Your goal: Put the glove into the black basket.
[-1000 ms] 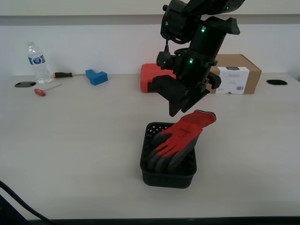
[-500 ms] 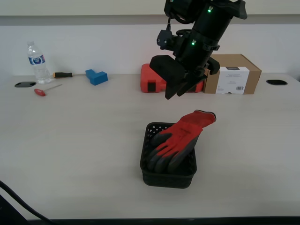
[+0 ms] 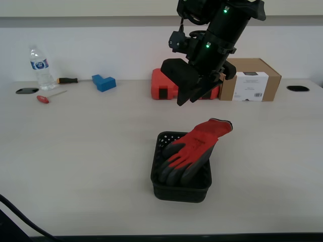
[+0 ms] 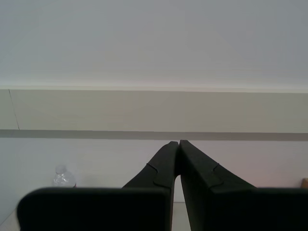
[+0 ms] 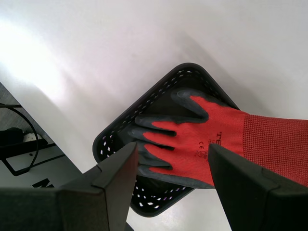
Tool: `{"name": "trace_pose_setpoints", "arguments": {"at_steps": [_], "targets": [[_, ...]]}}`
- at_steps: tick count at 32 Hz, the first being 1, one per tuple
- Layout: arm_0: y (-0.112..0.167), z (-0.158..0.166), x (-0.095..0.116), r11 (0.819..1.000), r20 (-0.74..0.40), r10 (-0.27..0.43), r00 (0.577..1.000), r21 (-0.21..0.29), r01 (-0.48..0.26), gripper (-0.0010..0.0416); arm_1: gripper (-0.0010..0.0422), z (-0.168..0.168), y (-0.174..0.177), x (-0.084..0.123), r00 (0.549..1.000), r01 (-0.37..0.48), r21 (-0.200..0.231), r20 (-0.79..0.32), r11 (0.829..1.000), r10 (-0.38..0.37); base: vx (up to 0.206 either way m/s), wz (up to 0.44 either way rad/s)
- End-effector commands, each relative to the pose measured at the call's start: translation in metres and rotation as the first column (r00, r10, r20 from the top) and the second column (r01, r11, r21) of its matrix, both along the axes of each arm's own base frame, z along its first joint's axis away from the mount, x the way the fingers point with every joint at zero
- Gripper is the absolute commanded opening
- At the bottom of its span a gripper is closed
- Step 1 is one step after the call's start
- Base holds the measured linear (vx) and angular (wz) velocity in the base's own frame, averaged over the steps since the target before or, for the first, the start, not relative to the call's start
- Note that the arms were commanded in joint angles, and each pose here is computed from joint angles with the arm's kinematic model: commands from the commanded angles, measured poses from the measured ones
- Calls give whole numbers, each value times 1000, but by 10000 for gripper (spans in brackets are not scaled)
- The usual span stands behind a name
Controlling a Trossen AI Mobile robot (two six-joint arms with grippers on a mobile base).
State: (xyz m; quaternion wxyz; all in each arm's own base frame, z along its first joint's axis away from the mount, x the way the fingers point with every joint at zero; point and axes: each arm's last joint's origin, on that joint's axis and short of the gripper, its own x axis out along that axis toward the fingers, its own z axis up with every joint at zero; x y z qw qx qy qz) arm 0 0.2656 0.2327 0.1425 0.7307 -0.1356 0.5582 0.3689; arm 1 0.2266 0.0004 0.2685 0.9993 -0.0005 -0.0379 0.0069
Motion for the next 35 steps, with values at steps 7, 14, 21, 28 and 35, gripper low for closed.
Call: {"name": "trace_pose_setpoints", "arguments": {"at_steps": [7, 14, 21, 28, 35], "targets": [[0, 0, 0, 1000, 2, 3, 1000, 1, -3, 200, 0, 1, 0, 0, 1000, 0, 1, 7, 1000, 0, 0, 0], [0, 0, 0, 1000, 4, 3, 1000, 2, -3, 206, 0, 1, 0, 0, 1000, 0, 1, 7, 1000, 0, 0, 0], [0, 0, 0, 1000, 4, 3, 1000, 2, -3, 199, 0, 1, 0, 0, 1000, 0, 1, 7, 1000, 0, 0, 0], [0, 0, 0, 1000, 5, 3, 1000, 3, -3, 207, 0, 1, 0, 0, 1000, 0, 1, 7, 1000, 0, 0, 0], [1, 0, 0, 1000, 6, 3, 1000, 4, -3, 199, 0, 1, 0, 0, 1000, 0, 1, 7, 1000, 0, 0, 0]]}}
